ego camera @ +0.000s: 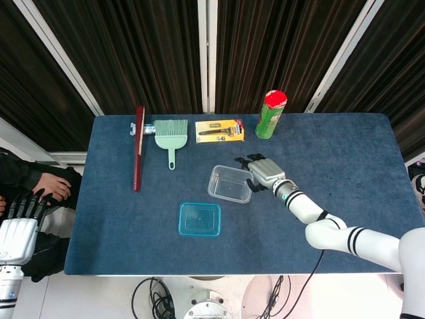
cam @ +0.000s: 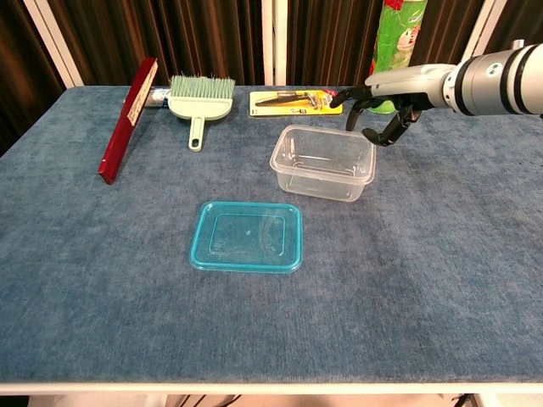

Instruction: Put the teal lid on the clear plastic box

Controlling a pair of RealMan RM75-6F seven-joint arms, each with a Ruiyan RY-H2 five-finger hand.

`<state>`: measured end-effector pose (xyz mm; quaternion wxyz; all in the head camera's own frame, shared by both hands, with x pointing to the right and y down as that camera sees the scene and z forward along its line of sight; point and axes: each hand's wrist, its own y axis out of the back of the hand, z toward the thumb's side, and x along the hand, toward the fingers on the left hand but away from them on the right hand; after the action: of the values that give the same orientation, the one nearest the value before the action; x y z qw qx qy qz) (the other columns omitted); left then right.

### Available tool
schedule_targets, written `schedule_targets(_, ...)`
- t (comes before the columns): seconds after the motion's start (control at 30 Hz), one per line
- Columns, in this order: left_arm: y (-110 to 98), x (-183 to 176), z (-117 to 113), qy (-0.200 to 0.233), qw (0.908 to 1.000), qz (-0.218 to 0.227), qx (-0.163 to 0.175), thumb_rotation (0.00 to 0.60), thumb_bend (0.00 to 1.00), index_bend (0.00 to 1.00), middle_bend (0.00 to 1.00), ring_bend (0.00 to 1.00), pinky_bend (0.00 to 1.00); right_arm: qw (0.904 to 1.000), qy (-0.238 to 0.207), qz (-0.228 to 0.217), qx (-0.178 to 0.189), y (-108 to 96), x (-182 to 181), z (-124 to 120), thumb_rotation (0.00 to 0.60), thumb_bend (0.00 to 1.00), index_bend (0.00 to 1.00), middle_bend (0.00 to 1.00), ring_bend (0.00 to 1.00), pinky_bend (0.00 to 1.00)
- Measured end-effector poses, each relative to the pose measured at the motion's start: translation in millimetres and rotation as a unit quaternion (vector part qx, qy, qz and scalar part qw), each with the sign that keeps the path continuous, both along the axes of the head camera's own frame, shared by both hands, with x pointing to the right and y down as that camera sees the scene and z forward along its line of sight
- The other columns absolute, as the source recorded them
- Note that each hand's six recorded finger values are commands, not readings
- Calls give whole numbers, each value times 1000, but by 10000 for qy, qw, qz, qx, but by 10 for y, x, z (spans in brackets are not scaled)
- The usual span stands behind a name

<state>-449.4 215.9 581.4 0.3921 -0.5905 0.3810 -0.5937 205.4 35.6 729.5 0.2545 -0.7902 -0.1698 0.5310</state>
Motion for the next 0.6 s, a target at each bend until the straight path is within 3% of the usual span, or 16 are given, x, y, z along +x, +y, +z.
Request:
schedule_targets(0.07,-27,50,-6,21,9999,116,-20,600,43,109,40,0,0,9999,-6,52,94,2,37,-37,600,527,0,176,0,0)
schedule_targets(0.17,-91,185,-12,92,9991,403,-94,600,43,109,40,0,0,9995,-50,126,292,-1,99,-129,600,408,0,137,0,0)
schedule_targets(0.33,-230,600,12,314,9926,1144,-270,600,41,108,40,0,0,9962,-161,199,837,17,248,-380,600,272,0,117,0,0)
schedule_targets(0.6,-373,1431,244,717,9660,2294,-950,600,24,90,40,0,0,9775,-230,345,2070,240,756,-1035,600,162,0,112,0,0)
